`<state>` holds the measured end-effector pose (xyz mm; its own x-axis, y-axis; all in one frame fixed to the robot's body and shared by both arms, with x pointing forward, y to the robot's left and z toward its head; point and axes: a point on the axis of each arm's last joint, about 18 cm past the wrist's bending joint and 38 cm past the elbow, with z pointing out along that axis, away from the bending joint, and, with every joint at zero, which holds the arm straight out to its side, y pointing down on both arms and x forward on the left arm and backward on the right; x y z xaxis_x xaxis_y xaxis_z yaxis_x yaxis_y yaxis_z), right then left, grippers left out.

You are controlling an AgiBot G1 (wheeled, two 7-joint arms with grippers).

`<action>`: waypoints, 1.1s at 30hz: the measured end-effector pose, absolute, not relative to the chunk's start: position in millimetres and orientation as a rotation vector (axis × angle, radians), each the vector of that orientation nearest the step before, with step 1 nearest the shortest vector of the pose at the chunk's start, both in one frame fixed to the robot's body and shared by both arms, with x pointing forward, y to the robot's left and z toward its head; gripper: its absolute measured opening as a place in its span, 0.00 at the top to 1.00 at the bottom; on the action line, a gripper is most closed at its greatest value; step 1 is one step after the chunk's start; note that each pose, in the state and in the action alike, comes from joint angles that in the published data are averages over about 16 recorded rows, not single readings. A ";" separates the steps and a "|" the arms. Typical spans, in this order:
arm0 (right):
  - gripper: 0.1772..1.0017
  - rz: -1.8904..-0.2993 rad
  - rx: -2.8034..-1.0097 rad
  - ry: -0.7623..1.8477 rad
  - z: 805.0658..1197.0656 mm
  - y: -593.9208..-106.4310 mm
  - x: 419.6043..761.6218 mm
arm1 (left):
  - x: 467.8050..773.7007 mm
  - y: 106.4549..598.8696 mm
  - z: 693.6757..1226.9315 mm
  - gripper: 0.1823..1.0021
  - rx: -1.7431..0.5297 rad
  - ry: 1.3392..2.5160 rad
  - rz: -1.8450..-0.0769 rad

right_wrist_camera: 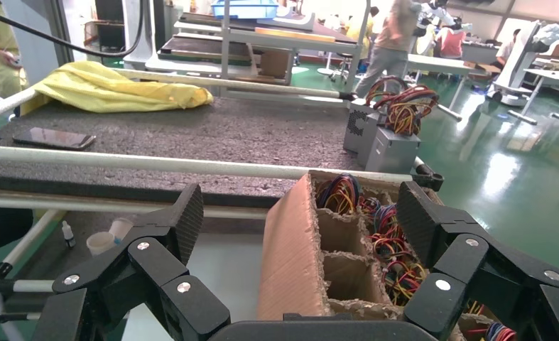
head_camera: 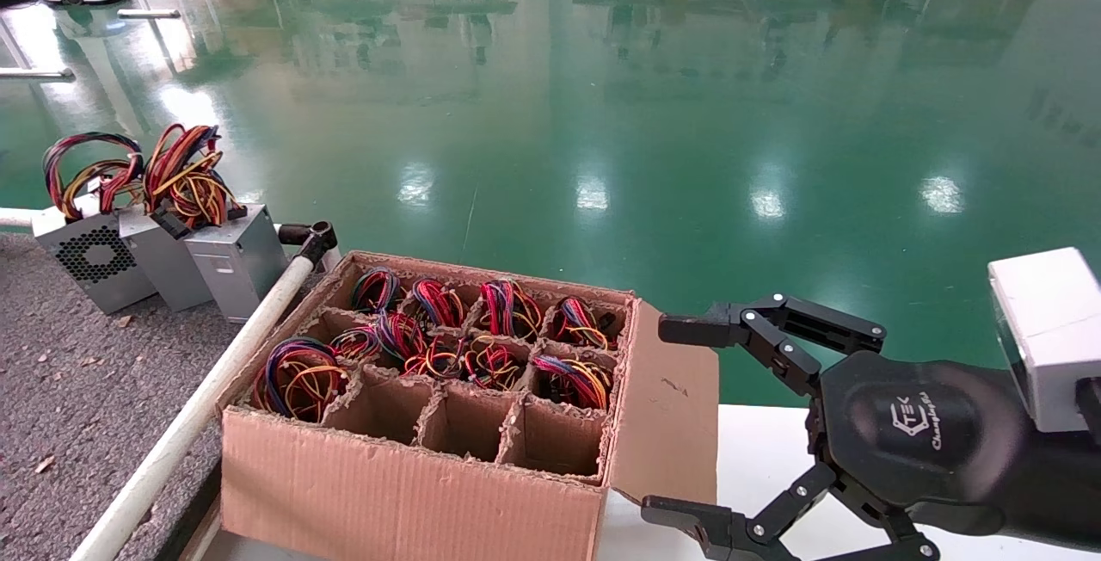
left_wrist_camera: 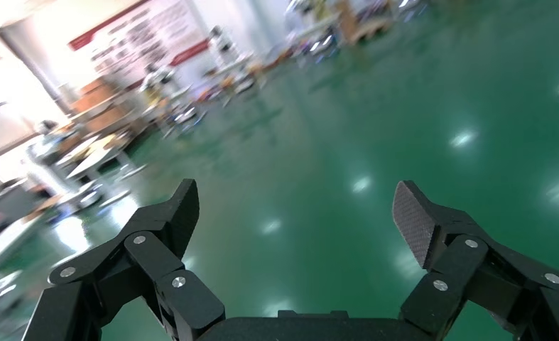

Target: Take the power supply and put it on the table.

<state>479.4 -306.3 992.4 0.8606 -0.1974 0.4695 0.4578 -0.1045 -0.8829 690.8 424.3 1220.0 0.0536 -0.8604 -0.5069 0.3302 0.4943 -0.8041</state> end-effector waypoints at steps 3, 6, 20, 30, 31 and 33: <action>0.00 -0.559 -1.584 -0.210 992.4 -306.3 479.4 | 684.5 404.9 1237.1 0.02 -0.503 1.188 -1.041; 0.00 -0.559 -1.584 -0.210 992.4 -306.3 479.4 | 678.2 389.8 1250.3 0.01 -0.453 1.185 -1.081; 0.00 -0.559 -1.584 -0.209 992.3 -306.4 479.5 | 660.7 361.1 1253.2 0.00 -0.309 1.211 -1.174; 0.00 -0.559 -1.584 -0.209 992.3 -306.4 479.6 | 652.3 353.9 1207.5 0.00 -0.239 1.294 -1.297; 0.00 -0.559 -1.584 -0.209 992.3 -306.4 479.6 | 650.8 353.2 1202.7 0.00 -0.231 1.303 -1.310; 0.00 -0.559 -1.584 -0.209 992.3 -306.4 479.6 | 647.6 351.6 1192.7 0.00 -0.216 1.322 -1.336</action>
